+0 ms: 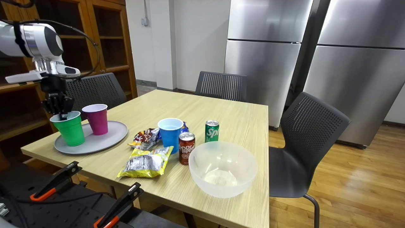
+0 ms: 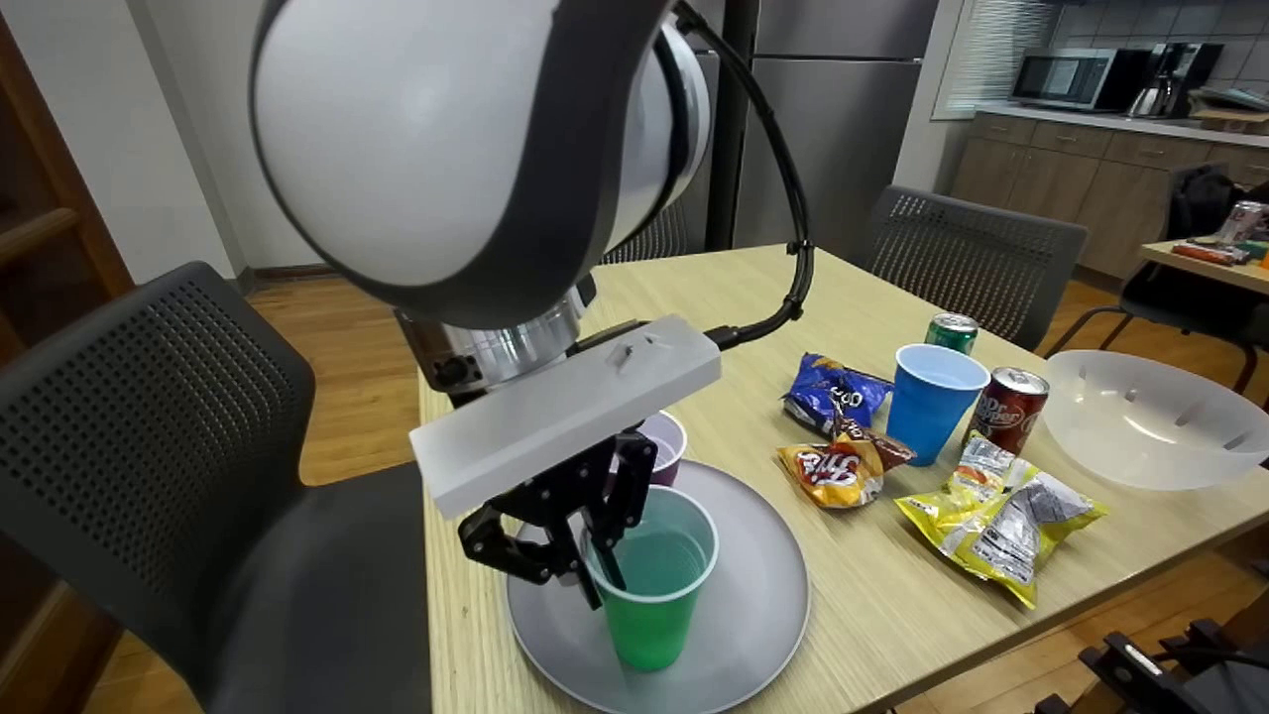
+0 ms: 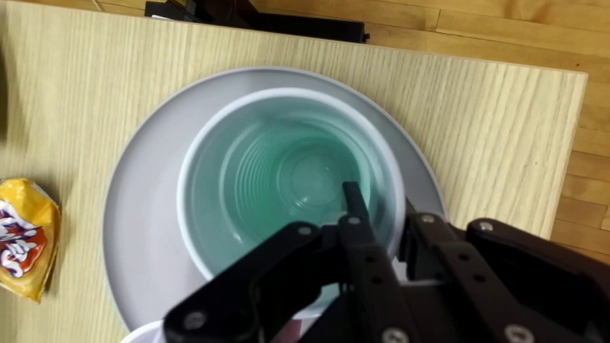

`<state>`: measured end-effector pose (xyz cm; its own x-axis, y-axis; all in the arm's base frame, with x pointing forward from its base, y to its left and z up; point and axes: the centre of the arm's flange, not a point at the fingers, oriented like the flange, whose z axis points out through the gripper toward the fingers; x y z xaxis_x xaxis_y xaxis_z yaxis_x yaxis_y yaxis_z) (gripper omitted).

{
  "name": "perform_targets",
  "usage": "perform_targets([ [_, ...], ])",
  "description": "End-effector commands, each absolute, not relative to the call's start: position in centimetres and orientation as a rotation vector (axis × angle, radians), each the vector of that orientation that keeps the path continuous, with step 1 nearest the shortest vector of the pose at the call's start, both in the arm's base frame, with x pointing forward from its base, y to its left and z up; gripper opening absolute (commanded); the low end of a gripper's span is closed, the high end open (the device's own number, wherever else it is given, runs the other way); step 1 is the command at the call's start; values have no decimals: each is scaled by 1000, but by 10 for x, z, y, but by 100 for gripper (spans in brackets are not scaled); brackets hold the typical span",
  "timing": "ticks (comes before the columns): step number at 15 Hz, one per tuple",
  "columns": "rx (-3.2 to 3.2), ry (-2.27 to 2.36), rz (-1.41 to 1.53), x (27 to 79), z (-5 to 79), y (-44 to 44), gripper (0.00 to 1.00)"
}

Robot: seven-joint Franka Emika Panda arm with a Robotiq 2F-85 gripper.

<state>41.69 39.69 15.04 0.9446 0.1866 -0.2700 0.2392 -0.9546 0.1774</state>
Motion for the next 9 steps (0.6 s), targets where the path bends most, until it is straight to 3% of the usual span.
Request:
perform_targets([
  [1, 2886, 369, -375, 420, 150, 402, 48],
  [7, 2899, 394, -355, 415, 158, 400, 93],
  [9, 2911, 409, -340, 414, 165, 399, 100],
])
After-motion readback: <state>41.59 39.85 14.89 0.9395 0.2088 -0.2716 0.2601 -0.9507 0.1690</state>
